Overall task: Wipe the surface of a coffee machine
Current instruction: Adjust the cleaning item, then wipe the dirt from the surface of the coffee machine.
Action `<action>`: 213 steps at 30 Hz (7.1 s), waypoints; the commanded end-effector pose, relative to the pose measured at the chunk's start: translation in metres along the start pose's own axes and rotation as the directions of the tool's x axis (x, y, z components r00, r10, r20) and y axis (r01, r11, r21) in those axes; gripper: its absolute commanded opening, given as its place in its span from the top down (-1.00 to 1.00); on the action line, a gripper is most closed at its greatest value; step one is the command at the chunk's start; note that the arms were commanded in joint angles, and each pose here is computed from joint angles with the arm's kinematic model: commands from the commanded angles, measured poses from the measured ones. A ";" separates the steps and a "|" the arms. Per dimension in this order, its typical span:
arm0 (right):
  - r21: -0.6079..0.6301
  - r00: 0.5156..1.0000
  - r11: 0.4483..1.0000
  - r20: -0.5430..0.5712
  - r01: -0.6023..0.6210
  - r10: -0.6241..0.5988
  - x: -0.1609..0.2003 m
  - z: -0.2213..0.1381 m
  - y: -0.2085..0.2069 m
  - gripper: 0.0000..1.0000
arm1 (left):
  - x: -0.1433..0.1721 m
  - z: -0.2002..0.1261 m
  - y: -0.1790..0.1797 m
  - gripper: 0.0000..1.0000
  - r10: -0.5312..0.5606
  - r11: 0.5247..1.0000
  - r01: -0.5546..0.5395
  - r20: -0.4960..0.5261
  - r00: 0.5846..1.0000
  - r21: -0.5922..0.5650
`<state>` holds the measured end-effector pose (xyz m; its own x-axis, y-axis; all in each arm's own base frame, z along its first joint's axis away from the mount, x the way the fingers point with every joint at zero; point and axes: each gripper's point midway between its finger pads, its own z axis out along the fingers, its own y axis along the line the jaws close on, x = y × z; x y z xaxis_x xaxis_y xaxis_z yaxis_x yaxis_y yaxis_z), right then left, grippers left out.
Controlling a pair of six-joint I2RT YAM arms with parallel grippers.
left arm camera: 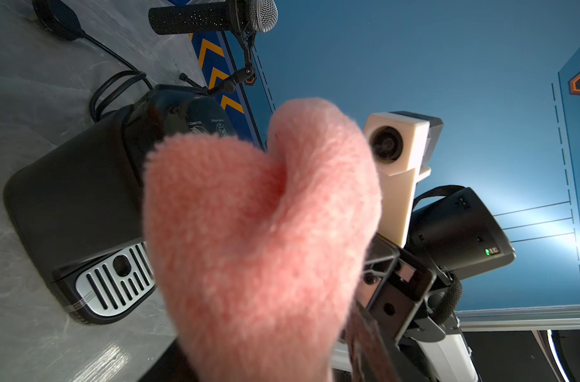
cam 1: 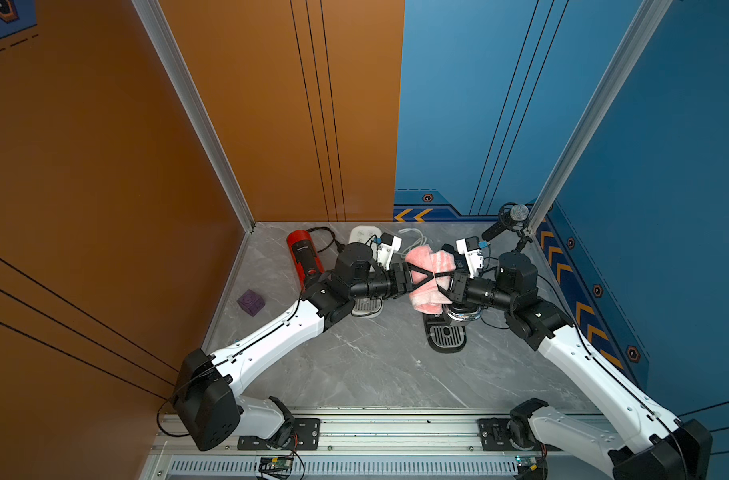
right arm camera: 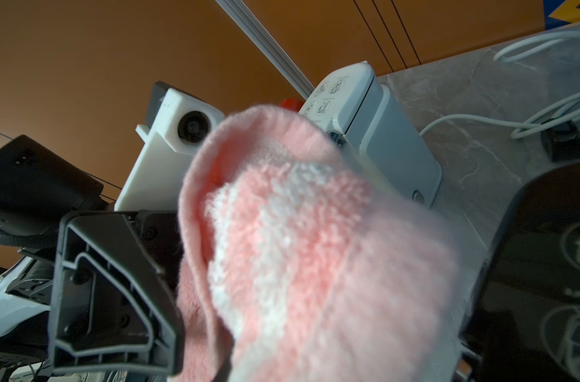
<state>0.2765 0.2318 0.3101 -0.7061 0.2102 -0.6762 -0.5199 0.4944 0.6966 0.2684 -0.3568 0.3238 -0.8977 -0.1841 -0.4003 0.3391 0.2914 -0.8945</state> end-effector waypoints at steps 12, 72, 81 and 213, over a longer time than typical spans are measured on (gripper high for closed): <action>0.353 0.999 0.935 -0.016 0.038 -0.035 0.003 -0.030 -0.042 -0.08 | -0.022 -0.019 -0.008 1.00 0.118 0.993 -0.115 0.135 0.984 -0.034; 0.709 0.997 0.702 -0.063 0.068 -0.032 0.004 -0.050 -0.151 -0.20 | 0.060 0.109 0.214 1.00 0.278 0.696 -0.266 -0.092 0.956 -0.667; 0.705 0.998 0.706 -0.047 0.060 -0.038 0.002 -0.056 -0.143 -0.21 | 0.035 0.099 0.162 1.00 0.347 0.743 -0.305 -0.046 0.937 -0.595; 0.837 0.878 0.272 -0.469 0.475 -0.089 0.075 -0.134 -0.103 -1.00 | -0.030 -0.005 0.089 1.00 0.479 0.694 -0.444 -0.097 0.872 -0.566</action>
<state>0.2221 0.1054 0.2206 -0.7846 -0.2470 -0.5687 -0.0936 0.9539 -0.2852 0.3230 -0.3120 0.2477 -0.6588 0.0558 -0.7502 0.4423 0.8354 -0.3263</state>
